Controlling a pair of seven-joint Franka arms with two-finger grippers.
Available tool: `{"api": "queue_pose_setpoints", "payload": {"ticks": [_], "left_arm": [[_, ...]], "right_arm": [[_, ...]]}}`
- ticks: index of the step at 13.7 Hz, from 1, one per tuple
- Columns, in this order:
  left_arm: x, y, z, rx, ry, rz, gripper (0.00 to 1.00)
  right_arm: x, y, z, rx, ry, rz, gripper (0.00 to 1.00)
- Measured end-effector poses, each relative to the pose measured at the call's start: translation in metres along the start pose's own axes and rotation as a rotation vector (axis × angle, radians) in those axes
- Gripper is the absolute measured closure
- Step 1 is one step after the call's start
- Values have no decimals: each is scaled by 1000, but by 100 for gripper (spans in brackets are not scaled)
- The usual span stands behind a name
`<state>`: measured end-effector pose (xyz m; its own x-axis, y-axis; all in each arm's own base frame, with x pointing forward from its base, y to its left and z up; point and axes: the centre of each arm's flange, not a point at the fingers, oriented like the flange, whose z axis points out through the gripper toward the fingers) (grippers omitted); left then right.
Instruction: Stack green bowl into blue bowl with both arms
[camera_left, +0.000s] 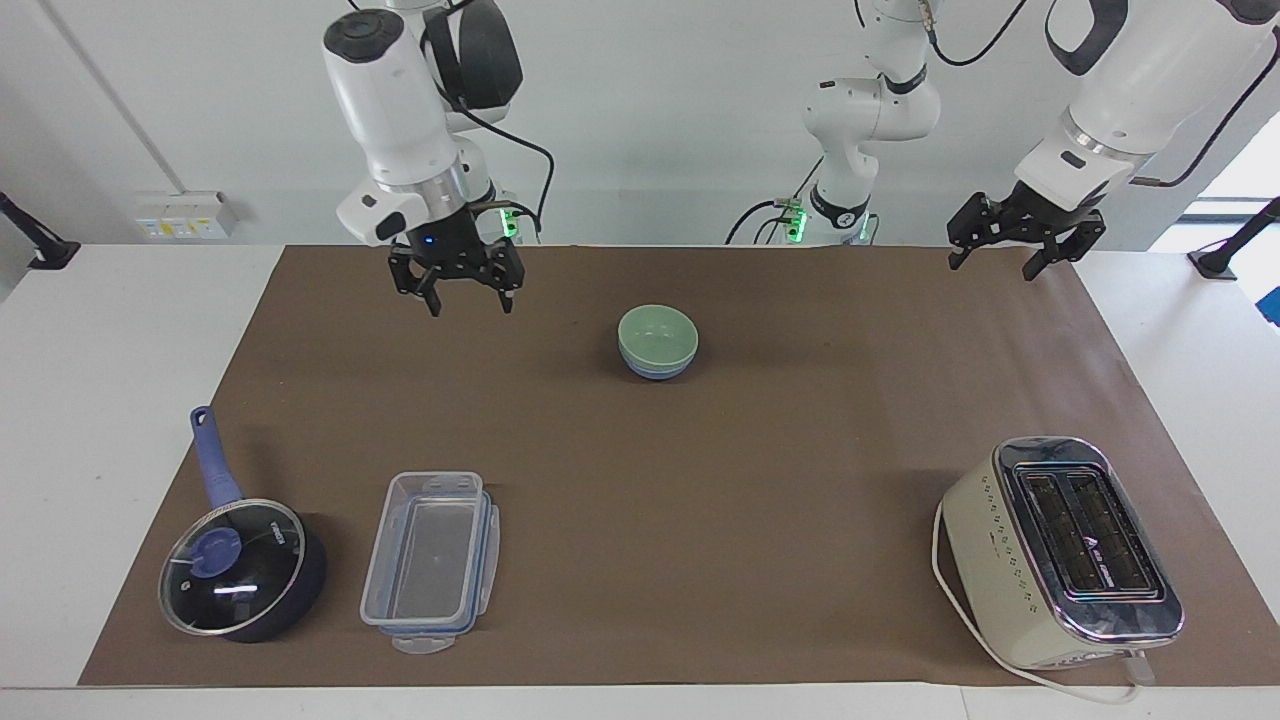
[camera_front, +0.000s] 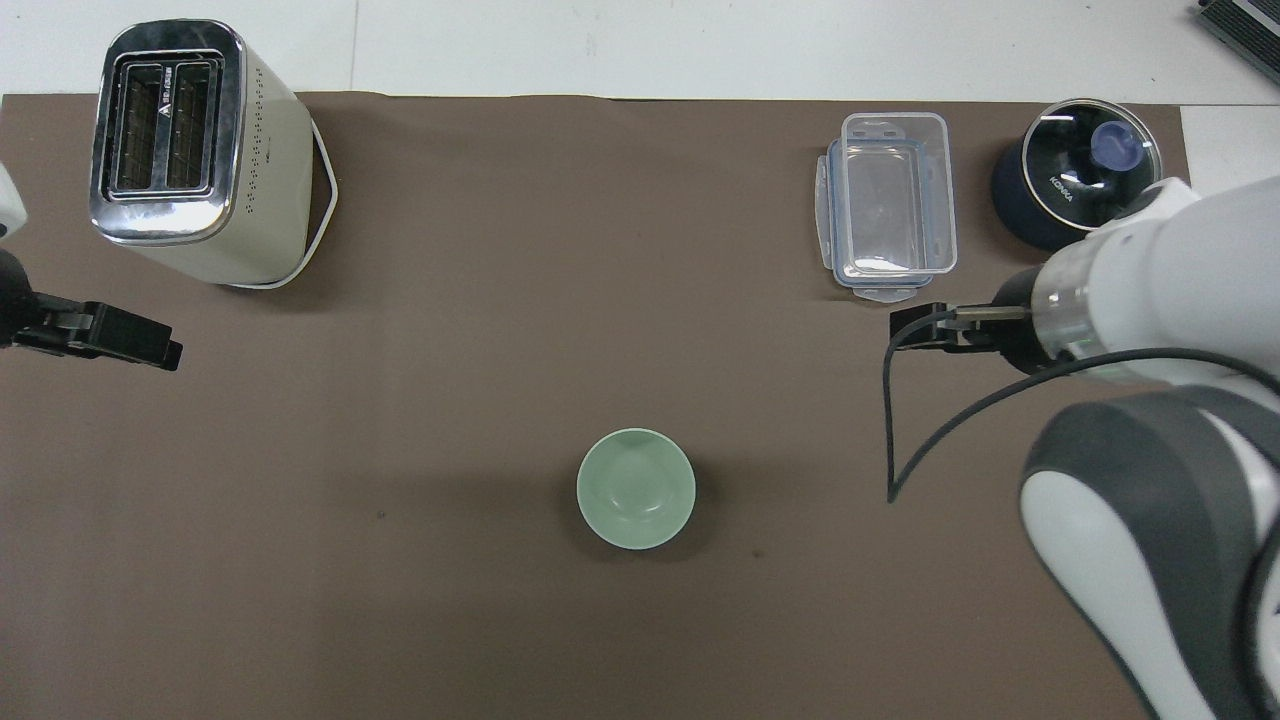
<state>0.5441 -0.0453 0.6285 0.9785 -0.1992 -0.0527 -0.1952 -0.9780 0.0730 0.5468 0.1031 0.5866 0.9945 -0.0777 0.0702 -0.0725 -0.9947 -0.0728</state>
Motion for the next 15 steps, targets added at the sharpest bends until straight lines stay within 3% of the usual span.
{"api": "queue_pose_setpoints", "payload": {"ticks": [6, 10, 15], "left_arm": [[0, 0, 0, 0, 1, 0, 0], [-1, 1, -2, 0, 3, 2, 0], [-11, 2, -15, 2, 23, 2, 0]], "right_arm": [[5, 70, -57, -18, -28, 103, 0], [-4, 109, -83, -23, -46, 57, 0], [-20, 126, -87, -30, -56, 7, 0]]}}
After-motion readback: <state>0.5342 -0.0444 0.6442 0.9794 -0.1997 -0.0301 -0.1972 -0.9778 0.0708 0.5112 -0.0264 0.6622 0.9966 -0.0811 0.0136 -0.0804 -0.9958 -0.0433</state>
